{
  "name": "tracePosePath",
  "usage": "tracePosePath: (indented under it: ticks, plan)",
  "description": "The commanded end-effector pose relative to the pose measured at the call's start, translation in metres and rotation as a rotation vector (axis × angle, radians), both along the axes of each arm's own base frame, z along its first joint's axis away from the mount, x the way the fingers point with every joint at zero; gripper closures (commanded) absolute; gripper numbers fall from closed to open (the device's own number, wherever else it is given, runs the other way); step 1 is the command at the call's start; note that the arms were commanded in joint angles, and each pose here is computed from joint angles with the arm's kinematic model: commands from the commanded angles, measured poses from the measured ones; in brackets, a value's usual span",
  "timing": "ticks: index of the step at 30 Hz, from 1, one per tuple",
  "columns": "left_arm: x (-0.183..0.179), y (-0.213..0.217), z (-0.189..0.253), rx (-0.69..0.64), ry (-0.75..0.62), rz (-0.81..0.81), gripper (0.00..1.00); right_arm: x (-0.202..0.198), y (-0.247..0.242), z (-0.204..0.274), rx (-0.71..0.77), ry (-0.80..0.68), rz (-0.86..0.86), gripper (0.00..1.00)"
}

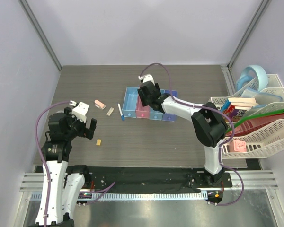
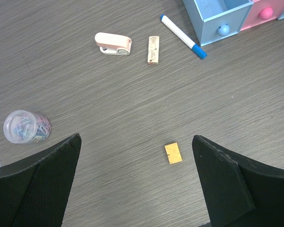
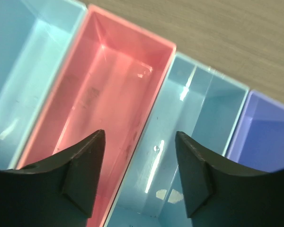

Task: Sort the stationery into containers
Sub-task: Move the storage box to the center of the board, then pick up the stationery from the center of the board.

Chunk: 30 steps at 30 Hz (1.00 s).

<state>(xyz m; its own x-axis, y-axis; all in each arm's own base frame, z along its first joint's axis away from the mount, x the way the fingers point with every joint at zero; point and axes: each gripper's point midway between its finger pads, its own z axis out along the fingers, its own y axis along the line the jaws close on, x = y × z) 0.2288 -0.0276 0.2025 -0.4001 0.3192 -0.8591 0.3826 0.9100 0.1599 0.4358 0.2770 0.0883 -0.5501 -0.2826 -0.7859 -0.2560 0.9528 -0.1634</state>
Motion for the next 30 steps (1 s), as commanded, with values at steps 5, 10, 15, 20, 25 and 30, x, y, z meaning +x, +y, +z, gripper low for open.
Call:
tracePosePath:
  ticks: [5, 10, 15, 20, 25, 30]
  plan:
    - [0.001, -0.002, 0.002, -0.008, -0.016, -0.014, 0.00, 0.009, 0.014, 0.126, -0.039, -0.164, 0.181, 0.20]
    - [0.003, -0.008, -0.002, -0.014, -0.015, -0.055, 0.00, -0.001, -0.035, 0.157, -0.103, -0.195, 0.130, 0.15]
    - [0.012, -0.021, -0.009, -0.032, 0.002, -0.151, 0.00, -0.006, -0.102, 0.152, -0.090, -0.122, 0.100, 0.14]
    - [0.040, -0.032, -0.018, -0.060, 0.035, -0.222, 0.00, -0.015, -0.170, 0.126, -0.158, -0.034, 0.048, 0.14]
    - [0.089, -0.040, -0.012, -0.104, 0.004, -0.223, 0.00, -0.031, -0.200, 0.096, -0.191, 0.055, 0.030, 0.14]
    - [0.129, -0.054, -0.025, -0.126, 0.050, -0.213, 0.00, -0.046, -0.194, 0.084, -0.136, 0.102, 0.074, 0.15]
